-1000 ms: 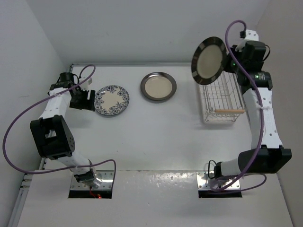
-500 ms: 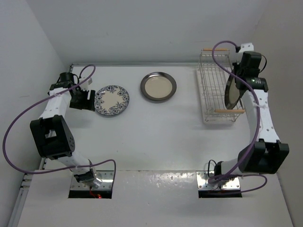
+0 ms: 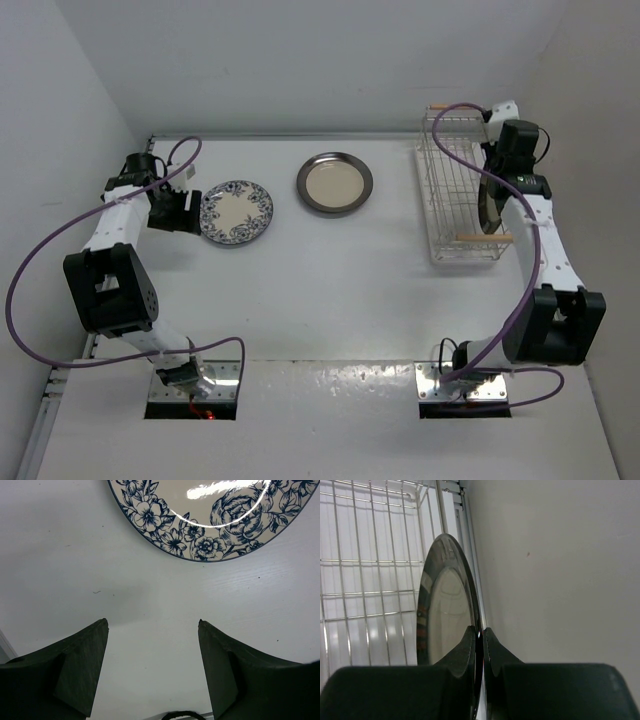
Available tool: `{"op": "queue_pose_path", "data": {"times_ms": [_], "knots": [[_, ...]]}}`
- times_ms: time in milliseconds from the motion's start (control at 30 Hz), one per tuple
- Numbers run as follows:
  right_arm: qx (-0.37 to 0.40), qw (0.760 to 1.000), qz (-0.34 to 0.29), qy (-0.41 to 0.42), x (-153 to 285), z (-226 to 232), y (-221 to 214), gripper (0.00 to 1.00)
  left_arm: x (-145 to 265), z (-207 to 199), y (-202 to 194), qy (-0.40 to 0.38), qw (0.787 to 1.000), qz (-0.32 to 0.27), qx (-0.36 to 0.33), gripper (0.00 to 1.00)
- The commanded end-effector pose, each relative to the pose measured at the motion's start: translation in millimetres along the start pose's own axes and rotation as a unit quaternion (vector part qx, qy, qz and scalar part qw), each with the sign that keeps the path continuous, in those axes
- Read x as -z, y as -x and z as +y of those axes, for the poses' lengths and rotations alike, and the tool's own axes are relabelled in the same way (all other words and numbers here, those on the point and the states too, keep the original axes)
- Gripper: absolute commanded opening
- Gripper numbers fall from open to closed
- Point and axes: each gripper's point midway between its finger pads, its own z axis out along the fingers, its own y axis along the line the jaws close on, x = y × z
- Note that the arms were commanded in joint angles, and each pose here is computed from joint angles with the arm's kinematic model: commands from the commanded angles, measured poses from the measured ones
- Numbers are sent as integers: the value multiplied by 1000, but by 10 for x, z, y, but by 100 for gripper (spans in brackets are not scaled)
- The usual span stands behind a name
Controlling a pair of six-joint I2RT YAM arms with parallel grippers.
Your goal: Load the plates into the dish rack
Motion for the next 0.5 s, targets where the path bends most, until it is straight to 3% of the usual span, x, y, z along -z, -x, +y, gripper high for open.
{"op": "queue_pose_path", "data": {"times_ms": [0, 267, 467], "knots": [[19, 995, -78, -67, 51, -362, 428, 0, 55, 28, 116, -2, 1000, -19, 0, 77], [28, 997, -56, -37, -1, -148, 100, 0, 82, 25, 130, 0, 1000, -23, -1, 77], [-42, 998, -49, -12, -9, -172, -154, 0, 82, 25, 130, 0, 1000, -23, -1, 77]]}}
